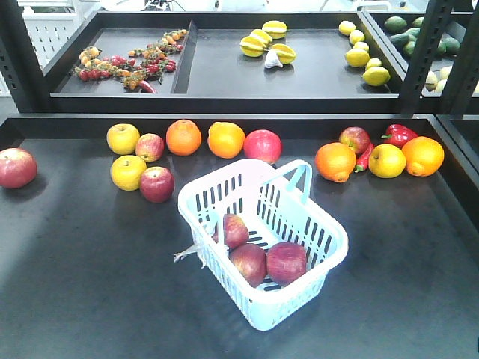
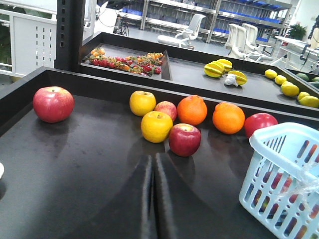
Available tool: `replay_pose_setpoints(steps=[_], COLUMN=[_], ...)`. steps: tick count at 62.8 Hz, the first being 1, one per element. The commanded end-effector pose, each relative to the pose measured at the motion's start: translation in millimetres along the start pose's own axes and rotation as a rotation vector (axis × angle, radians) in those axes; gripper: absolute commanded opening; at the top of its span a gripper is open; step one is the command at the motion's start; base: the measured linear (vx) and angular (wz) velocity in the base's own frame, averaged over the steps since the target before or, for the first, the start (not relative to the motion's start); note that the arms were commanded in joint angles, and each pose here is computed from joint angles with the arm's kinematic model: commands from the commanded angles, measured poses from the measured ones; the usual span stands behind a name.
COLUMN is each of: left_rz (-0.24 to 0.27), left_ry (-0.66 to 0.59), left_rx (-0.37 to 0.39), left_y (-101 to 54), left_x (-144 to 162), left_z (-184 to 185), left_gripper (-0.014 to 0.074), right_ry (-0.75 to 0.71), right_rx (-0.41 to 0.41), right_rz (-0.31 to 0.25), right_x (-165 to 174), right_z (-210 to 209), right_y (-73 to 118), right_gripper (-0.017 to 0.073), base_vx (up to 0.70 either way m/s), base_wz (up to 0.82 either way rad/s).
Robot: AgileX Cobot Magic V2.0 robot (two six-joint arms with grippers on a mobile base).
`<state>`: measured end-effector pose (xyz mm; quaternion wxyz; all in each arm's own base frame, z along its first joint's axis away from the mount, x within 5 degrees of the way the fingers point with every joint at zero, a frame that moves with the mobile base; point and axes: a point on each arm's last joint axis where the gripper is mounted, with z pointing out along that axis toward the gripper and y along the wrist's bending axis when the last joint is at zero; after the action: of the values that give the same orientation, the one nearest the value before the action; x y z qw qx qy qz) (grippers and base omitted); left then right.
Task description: Pick three apples into basket with both arms
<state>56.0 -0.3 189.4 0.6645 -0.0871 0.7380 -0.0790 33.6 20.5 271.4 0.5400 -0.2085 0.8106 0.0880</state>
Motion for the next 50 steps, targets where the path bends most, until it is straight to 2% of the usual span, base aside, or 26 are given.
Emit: replay_pose_setpoints(steps=[1,50], left_rz=[0.003,0.003], left_ry=[-0.069,-0.068], left_rx=[0.009,0.009], left_y=[0.5,0.6], left_x=[0.0,0.1], left_z=[0.3,0.4], left_gripper=[-0.0007,-0.0007], right_ry=[-0.076,-0.076], right_rx=[0.023,0.023], right_rz=[0.0,0.0], right_x=[-12.6,-12.6], right_z=[-2.9,-2.9], right_y=[-2.4,-2.4], right_gripper=[-0.0001,-0.0001], base_vx=[0.0,0.0], base_wz=[0.0,0.0])
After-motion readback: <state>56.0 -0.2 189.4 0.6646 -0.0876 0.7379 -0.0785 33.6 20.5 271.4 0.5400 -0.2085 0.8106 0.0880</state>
